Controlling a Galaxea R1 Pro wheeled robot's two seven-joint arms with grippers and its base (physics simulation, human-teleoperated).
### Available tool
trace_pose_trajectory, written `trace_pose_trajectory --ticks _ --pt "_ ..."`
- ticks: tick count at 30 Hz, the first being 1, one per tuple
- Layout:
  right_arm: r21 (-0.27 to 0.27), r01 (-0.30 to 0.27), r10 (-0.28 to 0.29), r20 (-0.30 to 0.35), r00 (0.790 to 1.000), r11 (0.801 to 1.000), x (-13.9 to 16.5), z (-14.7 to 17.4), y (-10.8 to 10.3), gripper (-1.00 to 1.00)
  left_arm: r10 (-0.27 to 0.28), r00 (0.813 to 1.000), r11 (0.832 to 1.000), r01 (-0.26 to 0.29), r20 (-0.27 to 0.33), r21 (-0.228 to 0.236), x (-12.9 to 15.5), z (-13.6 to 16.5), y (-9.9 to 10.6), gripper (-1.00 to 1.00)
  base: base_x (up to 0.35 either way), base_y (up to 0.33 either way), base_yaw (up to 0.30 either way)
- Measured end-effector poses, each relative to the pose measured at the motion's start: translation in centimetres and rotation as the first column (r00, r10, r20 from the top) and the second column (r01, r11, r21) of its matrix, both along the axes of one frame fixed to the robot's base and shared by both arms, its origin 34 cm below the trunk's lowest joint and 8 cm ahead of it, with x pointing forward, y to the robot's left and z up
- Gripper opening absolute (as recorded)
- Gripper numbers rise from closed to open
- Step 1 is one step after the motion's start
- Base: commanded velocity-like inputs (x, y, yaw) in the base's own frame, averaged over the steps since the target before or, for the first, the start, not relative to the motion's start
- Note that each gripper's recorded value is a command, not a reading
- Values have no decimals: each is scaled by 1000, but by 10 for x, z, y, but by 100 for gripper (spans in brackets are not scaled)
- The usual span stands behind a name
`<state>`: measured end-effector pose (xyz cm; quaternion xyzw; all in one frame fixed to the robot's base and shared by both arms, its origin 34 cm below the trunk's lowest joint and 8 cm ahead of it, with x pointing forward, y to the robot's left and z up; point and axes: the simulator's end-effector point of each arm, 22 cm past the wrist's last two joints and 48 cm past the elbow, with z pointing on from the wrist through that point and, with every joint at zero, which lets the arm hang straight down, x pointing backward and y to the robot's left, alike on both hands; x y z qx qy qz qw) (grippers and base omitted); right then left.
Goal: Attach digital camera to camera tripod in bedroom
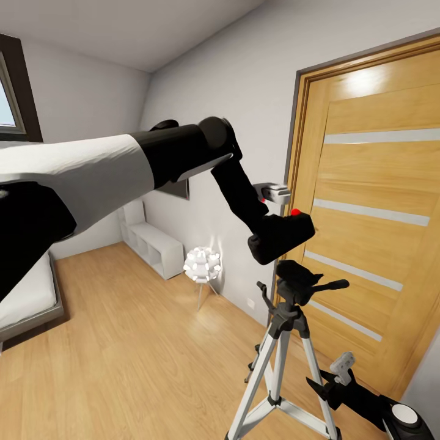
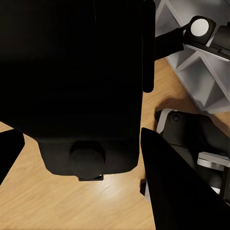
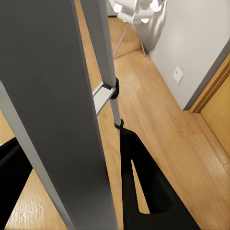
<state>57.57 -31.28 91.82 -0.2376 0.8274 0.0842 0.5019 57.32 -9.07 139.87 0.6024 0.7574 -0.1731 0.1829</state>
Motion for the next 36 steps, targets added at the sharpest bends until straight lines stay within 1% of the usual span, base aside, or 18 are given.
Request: trace_pose_trajectory --ticks 16,24,26,31,36 --pt "0 -3 3 1 1000 1000 0 0 3 -100 25 999 1000 -26 20 7 11 -10 2 -100 0 0 0" --pt "0 -4 4 1 1000 1000 0 0 3 -100 51 998 999 -52 47 15 22 -18 4 -100 0 0 0" --pt "0 -4 4 1 1000 1000 0 0 3 -100 56 997 998 -56 49 9 23 -20 3 -100 0 0 0" --pt "0 -3 3 2 1000 1000 0 0 3 -100 51 998 998 -50 45 -29 21 -15 -5 -100 0 0 0" --pt "0 -4 4 2 1000 1000 0 0 3 -100 51 998 998 -49 47 -40 21 -14 -7 -100 0 0 0"
